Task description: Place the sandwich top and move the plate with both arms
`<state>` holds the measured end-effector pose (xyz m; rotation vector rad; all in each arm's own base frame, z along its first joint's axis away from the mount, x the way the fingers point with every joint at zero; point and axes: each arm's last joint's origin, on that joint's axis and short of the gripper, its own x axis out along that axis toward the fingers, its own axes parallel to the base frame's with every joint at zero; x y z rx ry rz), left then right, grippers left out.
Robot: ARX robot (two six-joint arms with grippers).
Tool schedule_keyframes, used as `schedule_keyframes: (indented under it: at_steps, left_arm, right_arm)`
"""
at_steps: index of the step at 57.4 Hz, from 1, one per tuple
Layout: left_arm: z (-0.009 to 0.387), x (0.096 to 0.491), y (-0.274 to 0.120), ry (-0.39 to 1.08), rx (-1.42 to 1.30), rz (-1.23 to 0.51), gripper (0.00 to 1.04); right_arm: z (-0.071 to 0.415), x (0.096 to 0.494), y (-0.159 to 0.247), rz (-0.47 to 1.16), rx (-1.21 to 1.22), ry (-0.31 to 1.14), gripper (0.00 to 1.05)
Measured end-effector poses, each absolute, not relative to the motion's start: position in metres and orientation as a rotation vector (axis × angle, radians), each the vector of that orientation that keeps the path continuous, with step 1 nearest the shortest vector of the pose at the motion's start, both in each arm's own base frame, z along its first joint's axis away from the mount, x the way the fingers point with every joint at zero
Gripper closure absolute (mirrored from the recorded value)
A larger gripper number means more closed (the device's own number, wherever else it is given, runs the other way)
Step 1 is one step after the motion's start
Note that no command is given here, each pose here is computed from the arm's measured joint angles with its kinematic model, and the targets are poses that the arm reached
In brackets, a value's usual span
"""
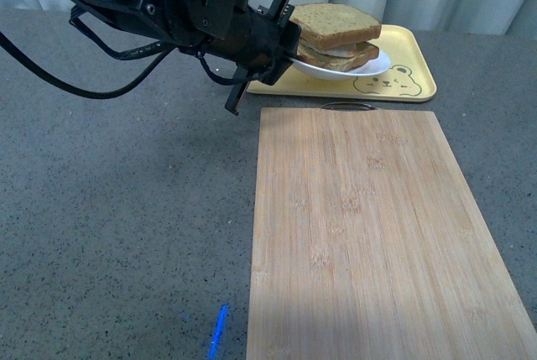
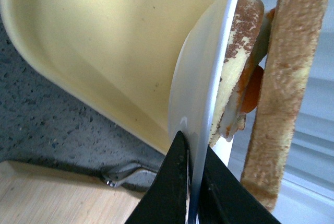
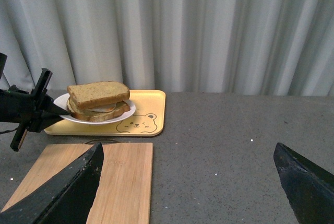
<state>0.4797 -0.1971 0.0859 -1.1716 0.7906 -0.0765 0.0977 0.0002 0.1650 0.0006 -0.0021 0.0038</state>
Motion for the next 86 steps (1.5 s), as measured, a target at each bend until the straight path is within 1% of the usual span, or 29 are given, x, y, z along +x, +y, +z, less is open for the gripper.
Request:
schedule_keyframes:
  at_steps: [12, 14, 17, 19, 23, 30, 33, 37, 39, 43, 45, 46, 47, 50, 52, 54, 55, 59, 64, 68, 71, 73, 77, 78, 86]
  left_arm:
    - [0.077, 0.491, -0.205, 0.812, -1.185, -0.033, 1.01]
    - [0.078, 0.491, -0.205, 0.812, -1.187, -0.028, 1.00]
    - [0.078, 0.490, -0.207, 0.813, -1.184, -0.029, 0.91]
    - [0.079, 0.490, -0.207, 0.813, -1.184, -0.030, 0.87]
    - [0.078, 0.488, -0.207, 0.810, -1.177, -0.038, 0.76]
    - [0.080, 0.478, -0.205, 0.806, -1.114, -0.031, 0.58]
    - [0.084, 0.470, -0.204, 0.783, -1.045, -0.033, 0.49]
    - [0.092, 0.461, -0.204, 0.758, -0.946, -0.059, 0.41]
    - [0.101, 0.452, -0.204, 0.716, -0.857, -0.081, 0.33]
    - [0.114, 0.439, -0.203, 0.649, -0.737, -0.093, 0.24]
    - [0.123, 0.429, -0.201, 0.608, -0.617, -0.109, 0.17]
    - [0.125, 0.426, -0.200, 0.601, -0.588, -0.112, 0.16]
    - [0.125, 0.422, -0.199, 0.564, -0.519, -0.111, 0.15]
    - [0.131, 0.412, -0.192, 0.349, -0.400, -0.066, 0.24]
    - [0.132, 0.404, -0.185, 0.245, -0.312, -0.051, 0.29]
    - [0.131, 0.394, -0.176, 0.173, -0.249, -0.043, 0.34]
    - [0.130, 0.391, -0.173, 0.155, -0.243, -0.042, 0.36]
    - [0.130, 0.367, -0.145, 0.059, -0.133, -0.034, 0.49]
    - [0.137, 0.345, -0.117, 0.010, -0.088, -0.012, 0.61]
    - [0.145, 0.324, -0.096, -0.013, -0.059, 0.004, 0.74]
    - [0.148, 0.312, -0.086, -0.017, -0.048, 0.003, 0.81]
    - [0.149, 0.301, -0.078, -0.014, -0.039, 0.002, 0.88]
    - [0.147, 0.286, -0.067, 0.003, -0.026, 0.002, 0.99]
    - [0.147, 0.284, -0.065, 0.006, -0.025, 0.003, 1.01]
    - [0.148, 0.256, -0.051, 0.016, -0.016, -0.015, 1.01]
  right_arm:
    - [0.165, 0.098, 0.000, 0.004, 0.001, -0.002, 0.09]
    - [0.165, 0.098, 0.000, 0.004, 0.001, -0.002, 0.09]
    - [0.165, 0.098, 0.000, 0.004, 0.001, -0.002, 0.09]
    - [0.165, 0.098, 0.000, 0.004, 0.001, -0.002, 0.09]
    - [0.165, 0.098, 0.000, 0.004, 0.001, -0.002, 0.09]
    - [0.165, 0.098, 0.000, 0.004, 0.001, -0.002, 0.09]
    - [0.165, 0.098, 0.000, 0.004, 0.001, -0.002, 0.09]
    - [0.165, 0.098, 0.000, 0.004, 0.001, -0.002, 0.09]
    - [0.165, 0.098, 0.000, 0.004, 0.001, -0.002, 0.09]
    - [0.165, 0.098, 0.000, 0.004, 0.001, -0.002, 0.09]
    - [0.165, 0.098, 0.000, 0.004, 0.001, -0.002, 0.09]
    - [0.165, 0.098, 0.000, 0.004, 0.001, -0.002, 0.09]
    - [0.165, 0.098, 0.000, 0.004, 0.001, -0.002, 0.09]
    - [0.165, 0.098, 0.000, 0.004, 0.001, -0.002, 0.09]
    - [0.165, 0.098, 0.000, 0.005, 0.001, -0.002, 0.09]
    - [0.165, 0.098, 0.000, 0.004, 0.001, -0.002, 0.09]
    - [0.165, 0.098, 0.000, 0.004, 0.001, -0.002, 0.09]
    - [0.165, 0.098, 0.000, 0.003, 0.001, -0.002, 0.09]
    - [0.165, 0.098, 0.000, 0.003, 0.001, -0.002, 0.09]
    - [0.165, 0.098, 0.000, 0.003, 0.001, -0.002, 0.09]
    - [0.165, 0.098, 0.000, 0.005, 0.001, -0.002, 0.09]
    - [0.165, 0.098, 0.000, 0.005, 0.001, -0.002, 0.09]
    - [0.165, 0.098, 0.000, 0.005, 0.001, -0.002, 0.09]
    - [0.165, 0.098, 0.000, 0.005, 0.001, -0.002, 0.09]
    - [0.165, 0.098, 0.000, 0.003, 0.001, -0.002, 0.09]
